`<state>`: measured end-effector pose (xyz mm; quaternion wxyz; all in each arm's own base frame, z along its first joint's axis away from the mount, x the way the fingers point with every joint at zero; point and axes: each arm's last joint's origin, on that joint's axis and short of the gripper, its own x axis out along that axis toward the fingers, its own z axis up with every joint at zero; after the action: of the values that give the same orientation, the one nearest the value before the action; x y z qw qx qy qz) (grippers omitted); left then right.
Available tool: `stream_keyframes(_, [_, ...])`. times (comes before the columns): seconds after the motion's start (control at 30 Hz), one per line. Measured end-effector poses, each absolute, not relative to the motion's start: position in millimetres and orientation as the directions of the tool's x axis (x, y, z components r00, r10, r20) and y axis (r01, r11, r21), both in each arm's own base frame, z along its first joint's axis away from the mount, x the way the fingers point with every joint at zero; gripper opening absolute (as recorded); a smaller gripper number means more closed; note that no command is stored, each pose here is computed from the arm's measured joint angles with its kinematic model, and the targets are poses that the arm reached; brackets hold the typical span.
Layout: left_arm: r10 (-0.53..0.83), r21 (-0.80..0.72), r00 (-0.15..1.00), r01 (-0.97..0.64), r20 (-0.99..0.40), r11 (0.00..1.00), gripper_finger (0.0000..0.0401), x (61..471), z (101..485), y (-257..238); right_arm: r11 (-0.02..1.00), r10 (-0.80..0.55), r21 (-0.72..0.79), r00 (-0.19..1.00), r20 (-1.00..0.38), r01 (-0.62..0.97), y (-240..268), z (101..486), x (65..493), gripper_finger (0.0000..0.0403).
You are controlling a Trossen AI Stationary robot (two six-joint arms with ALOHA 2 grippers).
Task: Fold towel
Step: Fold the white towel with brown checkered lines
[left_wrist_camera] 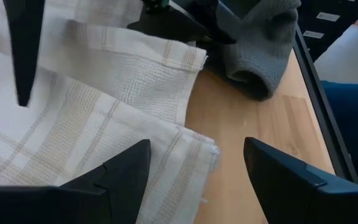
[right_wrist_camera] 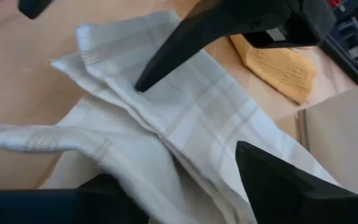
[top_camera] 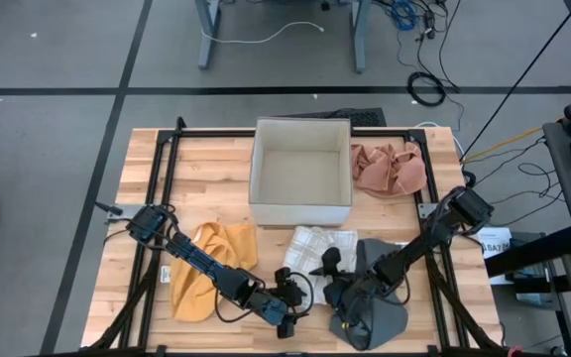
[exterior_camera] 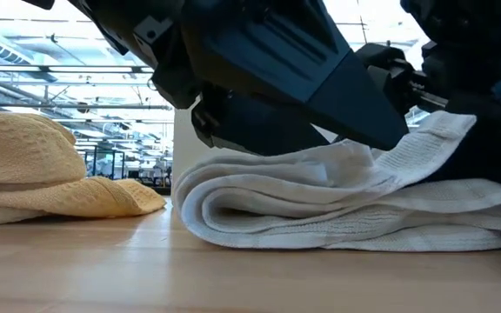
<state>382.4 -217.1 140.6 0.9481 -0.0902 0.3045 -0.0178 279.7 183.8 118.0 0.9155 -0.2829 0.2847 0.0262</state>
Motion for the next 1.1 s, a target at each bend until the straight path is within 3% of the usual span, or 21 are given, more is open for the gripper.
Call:
stream_keyframes(0.3, [-0.076,-0.150,0.816,-0.013,-0.573,0.989,0.0263,384.3,140.7,-213.6,0.851,-0.085,-0.473,0.829,-0.553,-0.228,176.8,117.9,285.4,0.0131])
stream_keyframes(0.53, [-0.082,-0.126,0.819,0.012,-0.568,0.992,0.0263,383.2,144.7,-214.4,0.838,-0.090,-0.492,0.830,-0.550,-0.235,174.9,118.2,286.8,0.0014])
stream_keyframes(0.87, [-0.274,-0.201,0.804,0.196,-0.527,0.960,0.0263,361.3,175.9,-243.4,0.834,-0.203,-0.542,0.855,-0.477,-0.104,163.6,134.2,290.7,0.0003])
stream_keyframes(1.1, [-0.147,-0.160,0.796,0.064,-0.587,0.985,0.0263,363.0,161.8,-234.2,0.835,-0.205,-0.545,0.878,-0.432,-0.074,155.8,153.8,293.1,0.0002])
